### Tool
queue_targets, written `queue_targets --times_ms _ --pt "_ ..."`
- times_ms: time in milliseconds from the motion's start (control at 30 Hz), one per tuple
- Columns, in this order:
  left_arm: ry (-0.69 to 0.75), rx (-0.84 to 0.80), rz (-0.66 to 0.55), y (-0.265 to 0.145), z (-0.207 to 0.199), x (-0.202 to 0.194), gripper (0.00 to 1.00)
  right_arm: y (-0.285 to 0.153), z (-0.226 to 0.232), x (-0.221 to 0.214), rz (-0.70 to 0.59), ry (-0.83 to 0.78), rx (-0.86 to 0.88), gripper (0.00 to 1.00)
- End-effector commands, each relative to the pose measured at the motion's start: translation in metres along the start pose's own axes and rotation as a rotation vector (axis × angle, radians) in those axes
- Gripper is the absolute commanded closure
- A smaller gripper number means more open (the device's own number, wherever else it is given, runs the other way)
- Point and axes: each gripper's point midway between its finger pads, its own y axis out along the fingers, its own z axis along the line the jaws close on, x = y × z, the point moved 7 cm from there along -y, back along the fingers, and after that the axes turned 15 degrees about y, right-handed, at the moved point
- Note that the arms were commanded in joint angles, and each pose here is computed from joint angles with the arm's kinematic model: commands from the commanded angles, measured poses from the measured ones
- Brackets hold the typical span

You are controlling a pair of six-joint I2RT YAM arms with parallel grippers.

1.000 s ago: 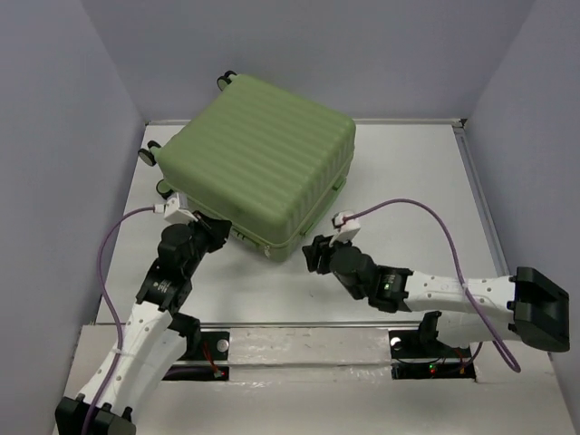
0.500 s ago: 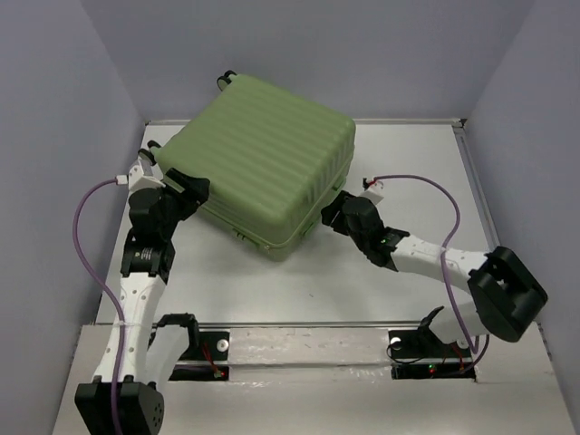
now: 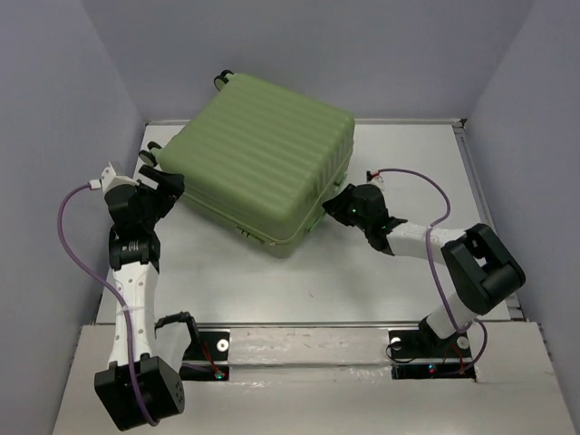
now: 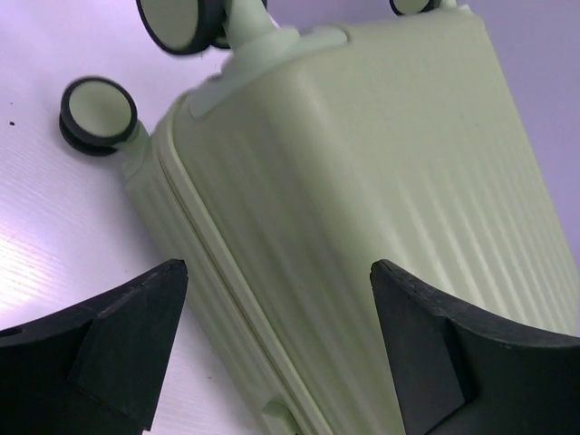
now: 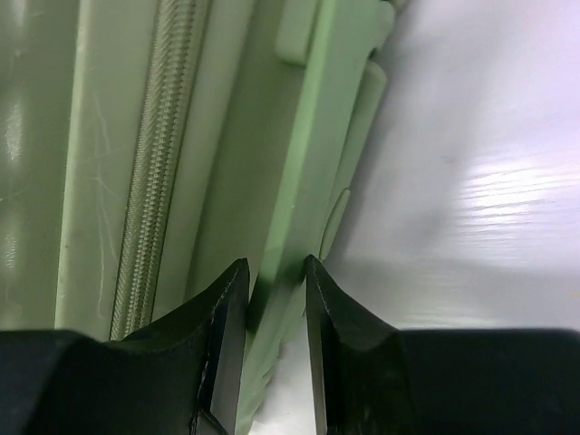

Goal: Pack the luggage

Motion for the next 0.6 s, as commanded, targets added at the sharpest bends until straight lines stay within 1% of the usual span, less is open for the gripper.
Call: queue_targets --times_ms 0,33,100,167,233,333,400,433,500,533,567 --pt "0.001 -0.045 -0.085 -0.009 -0.01 0.019 0.05 -0.02 -0.035 0.052 -0.08 -0.025 -0.01 0.93" --pt "0.002 -0.044 -0.091 -0.01 -0.011 0.02 0.03 -0.032 -0.045 0.071 -0.115 -0.038 -0.013 0.93" --pt "-0.006 -0.037 -0.09 -0.012 -0.01 0.02 0.01 -0.04 -0.047 0.09 -0.087 -0.059 0.003 0.93" --pt "-0.017 -0.035 -0.086 -0.011 -0.01 0.02 0.01 -0.047 -0.052 0.097 -0.063 -0.13 -0.036 0.93" --pt "-0.029 -0.034 -0.076 -0.008 -0.011 0.02 0.01 -0.052 -0.056 0.109 -0.081 -0.163 -0.067 0.93" --pt "-0.066 -0.061 -0.034 0.0 -0.014 0.02 0.01 -0.057 -0.052 0.116 -0.079 -0.196 -0.054 0.93" --pt "-0.087 -0.116 -0.008 0.004 -0.02 0.019 0.01 -0.058 -0.047 0.119 -0.076 -0.228 -0.043 0.93" --pt "-0.112 -0.128 0.02 0.01 -0.02 0.015 0.01 -0.058 -0.045 0.12 -0.073 -0.233 -0.039 0.91" --pt "-0.127 -0.185 0.057 0.012 -0.026 0.01 0.01 -0.061 -0.044 0.122 -0.087 -0.239 -0.049 0.85" --pt "-0.13 -0.201 0.073 0.012 -0.027 0.006 0.01 -0.062 -0.044 0.123 -0.094 -0.245 -0.053 0.8" --pt "-0.131 -0.214 0.081 0.011 -0.029 0.005 0.01 -0.064 -0.046 0.123 -0.095 -0.25 -0.069 0.66"
